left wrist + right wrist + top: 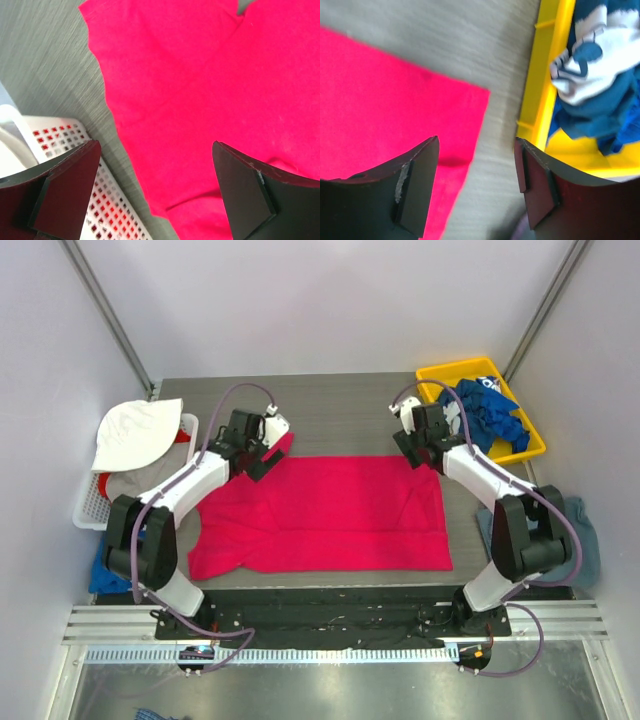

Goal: Fold and stack the t-shirts
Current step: Fold the tshirt

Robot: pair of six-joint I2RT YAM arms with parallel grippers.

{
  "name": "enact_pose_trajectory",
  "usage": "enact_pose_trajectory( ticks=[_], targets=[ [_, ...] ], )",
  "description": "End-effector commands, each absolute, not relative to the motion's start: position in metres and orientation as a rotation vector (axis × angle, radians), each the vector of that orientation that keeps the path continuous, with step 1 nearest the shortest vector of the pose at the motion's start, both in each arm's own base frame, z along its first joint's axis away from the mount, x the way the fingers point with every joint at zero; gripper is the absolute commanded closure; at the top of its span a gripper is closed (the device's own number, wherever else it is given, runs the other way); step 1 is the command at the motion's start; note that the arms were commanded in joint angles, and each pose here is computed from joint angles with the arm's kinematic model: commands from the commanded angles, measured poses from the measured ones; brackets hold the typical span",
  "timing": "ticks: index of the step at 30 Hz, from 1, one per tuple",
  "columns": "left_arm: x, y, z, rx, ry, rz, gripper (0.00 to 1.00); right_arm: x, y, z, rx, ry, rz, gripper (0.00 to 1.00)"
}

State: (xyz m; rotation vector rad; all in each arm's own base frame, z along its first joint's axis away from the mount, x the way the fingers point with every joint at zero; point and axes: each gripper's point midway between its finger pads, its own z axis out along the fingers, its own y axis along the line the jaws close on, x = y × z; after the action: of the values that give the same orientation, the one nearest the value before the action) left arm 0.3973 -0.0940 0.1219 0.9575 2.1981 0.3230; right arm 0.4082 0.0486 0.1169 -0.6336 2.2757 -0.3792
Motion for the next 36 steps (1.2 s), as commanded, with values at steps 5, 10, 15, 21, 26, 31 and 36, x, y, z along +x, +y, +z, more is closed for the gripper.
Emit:
enact_pose_trajectory(
  ticks=[5, 10, 15, 21, 26, 31, 36],
  targets=[
    [0.437, -0.101, 0.129, 0.853, 2.171, 0.256, 0.00, 0.464, 0.053, 0.129, -0.392, 2.228, -0.212, 0.38],
    [0.448, -0.098, 0.118, 0.857, 2.205, 0.265, 0.00, 0.477, 0.039, 0.117, -0.324, 2.264, -0.211, 0.39],
    [0.455, -0.094, 0.115, 0.866, 2.225, 0.276, 0.00, 0.480, 0.036, 0.104, -0.308, 2.318, -0.161, 0.37],
    [0.463, -0.085, 0.108, 0.864, 2.246, 0.293, 0.00, 0.482, 0.028, 0.088, -0.284, 2.364, -0.133, 0.35],
    [0.465, -0.079, 0.103, 0.875, 2.260, 0.310, 0.00, 0.479, 0.021, 0.075, -0.266, 2.407, -0.110, 0.35],
    [0.464, -0.076, 0.104, 0.883, 2.258, 0.317, 0.00, 0.472, 0.015, 0.066, -0.260, 2.433, -0.092, 0.35],
    [0.463, -0.075, 0.104, 0.893, 2.260, 0.322, 0.00, 0.466, 0.012, 0.059, -0.261, 2.456, -0.077, 0.36]
  ],
)
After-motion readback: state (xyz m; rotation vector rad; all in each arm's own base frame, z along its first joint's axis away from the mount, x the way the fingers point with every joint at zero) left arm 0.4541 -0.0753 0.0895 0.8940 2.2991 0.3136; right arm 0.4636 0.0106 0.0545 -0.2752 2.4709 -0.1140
